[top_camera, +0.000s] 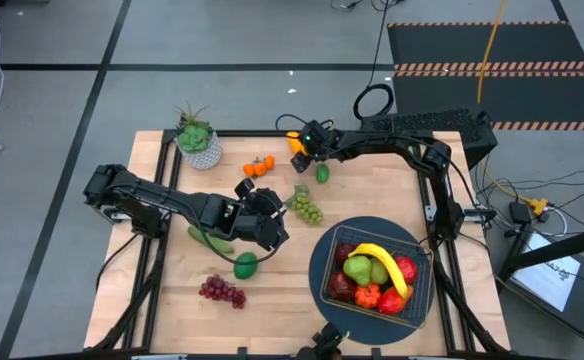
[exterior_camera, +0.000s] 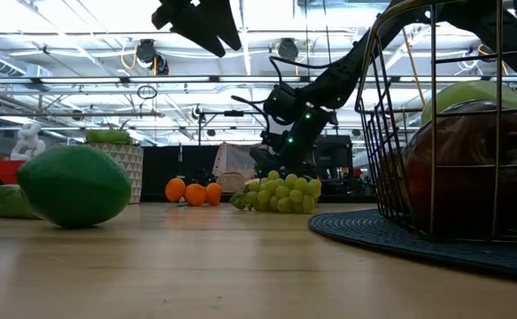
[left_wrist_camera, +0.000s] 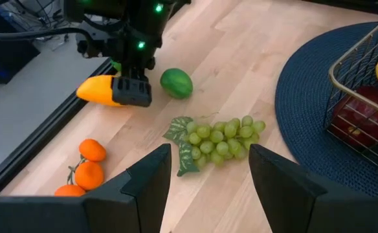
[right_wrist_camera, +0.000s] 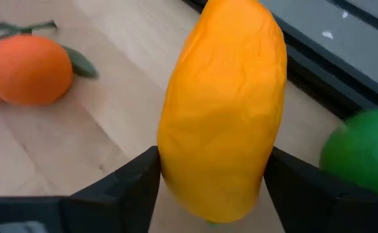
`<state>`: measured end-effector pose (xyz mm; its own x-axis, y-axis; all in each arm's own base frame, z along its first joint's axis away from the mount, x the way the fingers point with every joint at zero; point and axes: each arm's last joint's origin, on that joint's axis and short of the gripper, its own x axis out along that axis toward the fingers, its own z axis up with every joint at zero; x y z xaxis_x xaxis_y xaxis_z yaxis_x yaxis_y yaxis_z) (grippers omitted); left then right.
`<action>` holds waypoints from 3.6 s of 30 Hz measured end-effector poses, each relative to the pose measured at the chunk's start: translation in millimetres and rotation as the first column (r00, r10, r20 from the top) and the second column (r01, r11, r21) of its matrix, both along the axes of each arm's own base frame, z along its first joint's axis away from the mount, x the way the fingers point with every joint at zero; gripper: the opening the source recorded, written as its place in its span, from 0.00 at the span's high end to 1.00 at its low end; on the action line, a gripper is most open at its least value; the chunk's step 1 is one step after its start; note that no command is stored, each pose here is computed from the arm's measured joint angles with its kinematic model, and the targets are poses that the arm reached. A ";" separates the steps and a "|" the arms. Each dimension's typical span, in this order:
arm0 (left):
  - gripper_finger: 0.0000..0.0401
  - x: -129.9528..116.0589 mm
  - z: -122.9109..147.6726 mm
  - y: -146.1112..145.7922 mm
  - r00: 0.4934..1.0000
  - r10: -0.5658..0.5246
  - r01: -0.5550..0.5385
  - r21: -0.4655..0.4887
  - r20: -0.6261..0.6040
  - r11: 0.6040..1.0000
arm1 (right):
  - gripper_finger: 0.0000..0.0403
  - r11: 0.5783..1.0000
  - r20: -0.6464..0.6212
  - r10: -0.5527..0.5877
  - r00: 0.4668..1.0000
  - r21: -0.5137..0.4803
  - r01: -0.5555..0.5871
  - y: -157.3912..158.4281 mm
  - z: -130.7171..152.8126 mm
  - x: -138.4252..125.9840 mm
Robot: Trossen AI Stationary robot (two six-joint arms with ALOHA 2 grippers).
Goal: Build produce basket
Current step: Put the mango into the gold wire basket
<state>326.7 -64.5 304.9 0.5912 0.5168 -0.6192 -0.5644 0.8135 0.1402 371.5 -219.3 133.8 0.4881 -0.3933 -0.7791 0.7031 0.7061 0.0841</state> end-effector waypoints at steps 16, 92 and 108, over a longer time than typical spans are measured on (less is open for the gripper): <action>0.48 -1.3 0.1 -6.3 1.000 -0.019 0.019 0.000 0.000 1.000 | 0.43 0.979 -0.025 0.190 0.981 0.082 -0.187 40.2 41.0 -3.5; 0.48 -2.2 8.6 -49.8 0.979 -0.121 0.136 -0.083 0.165 0.987 | 0.42 0.078 -0.234 0.876 0.422 -0.795 -0.601 289.1 112.1 -203.5; 0.48 -0.9 10.1 -50.7 0.975 -0.133 0.149 -0.076 0.179 0.986 | 0.42 0.007 -0.299 0.862 0.409 -0.801 -0.599 289.0 112.3 -203.4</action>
